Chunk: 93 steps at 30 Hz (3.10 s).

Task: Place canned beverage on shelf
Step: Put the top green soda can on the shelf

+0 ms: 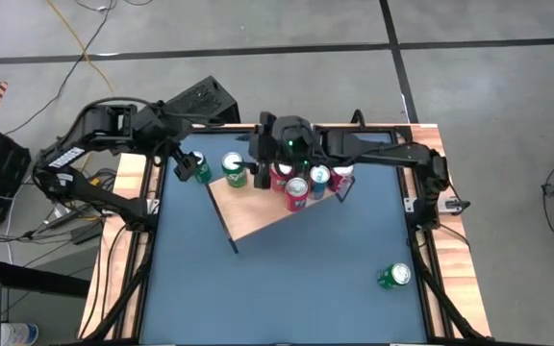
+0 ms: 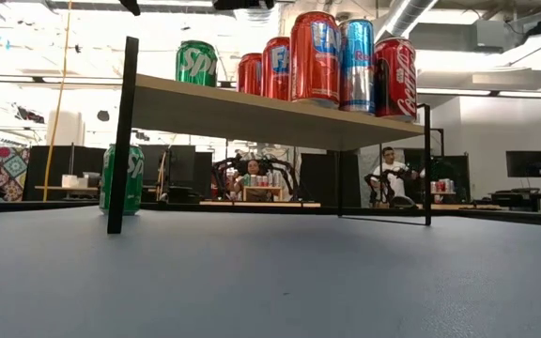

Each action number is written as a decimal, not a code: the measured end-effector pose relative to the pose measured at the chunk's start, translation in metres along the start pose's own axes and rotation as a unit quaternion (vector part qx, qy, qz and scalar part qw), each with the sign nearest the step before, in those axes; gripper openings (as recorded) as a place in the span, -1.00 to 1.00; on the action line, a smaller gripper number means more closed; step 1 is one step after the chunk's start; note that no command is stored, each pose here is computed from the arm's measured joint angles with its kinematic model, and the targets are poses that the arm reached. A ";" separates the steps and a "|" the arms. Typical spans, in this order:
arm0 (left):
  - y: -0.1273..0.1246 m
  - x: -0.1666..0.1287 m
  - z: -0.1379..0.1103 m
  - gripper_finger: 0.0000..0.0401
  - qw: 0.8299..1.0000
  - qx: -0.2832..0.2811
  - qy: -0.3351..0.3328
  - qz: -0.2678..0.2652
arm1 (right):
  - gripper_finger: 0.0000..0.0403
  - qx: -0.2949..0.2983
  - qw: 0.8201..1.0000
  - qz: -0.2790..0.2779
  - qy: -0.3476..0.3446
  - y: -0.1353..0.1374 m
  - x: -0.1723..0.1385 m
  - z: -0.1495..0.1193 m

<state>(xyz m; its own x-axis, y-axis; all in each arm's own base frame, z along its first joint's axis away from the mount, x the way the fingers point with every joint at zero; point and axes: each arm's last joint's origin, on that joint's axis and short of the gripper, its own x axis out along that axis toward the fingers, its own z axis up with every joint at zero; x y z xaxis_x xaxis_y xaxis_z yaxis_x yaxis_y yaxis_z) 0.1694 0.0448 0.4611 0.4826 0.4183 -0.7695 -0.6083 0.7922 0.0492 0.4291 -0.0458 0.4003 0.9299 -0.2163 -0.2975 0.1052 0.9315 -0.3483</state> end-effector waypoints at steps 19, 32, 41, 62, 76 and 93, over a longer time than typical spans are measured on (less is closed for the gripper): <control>-0.002 -0.004 -0.006 0.75 1.000 0.000 0.008 0.002 | 0.37 0.003 0.999 0.042 0.033 -0.023 0.010 0.016; 0.000 -0.005 -0.008 0.75 1.000 0.011 0.017 0.015 | 0.37 0.016 0.993 0.081 0.089 -0.011 0.055 -0.022; 0.000 -0.005 -0.008 0.75 1.000 0.011 0.016 0.017 | 0.37 0.047 0.991 0.086 0.086 -0.026 0.055 -0.026; 0.000 -0.005 -0.008 0.75 1.000 0.010 0.016 0.018 | 0.37 0.062 0.986 0.145 0.058 -0.025 0.055 -0.024; 0.000 -0.005 -0.008 0.75 1.000 0.015 0.016 0.018 | 0.59 0.072 0.986 0.141 0.050 -0.027 0.053 -0.019; 0.000 -0.005 -0.007 0.75 1.000 0.003 0.008 0.015 | 0.62 0.062 0.986 0.137 0.073 -0.023 0.052 -0.022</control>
<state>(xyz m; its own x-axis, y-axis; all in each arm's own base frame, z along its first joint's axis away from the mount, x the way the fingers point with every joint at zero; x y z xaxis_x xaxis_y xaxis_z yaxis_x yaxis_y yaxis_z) 0.1632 0.0396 0.4604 0.4534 0.4346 -0.7782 -0.6185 0.7821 0.0764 0.4671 -0.0848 0.3733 0.8697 0.0164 -0.4934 -0.0911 0.9876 -0.1279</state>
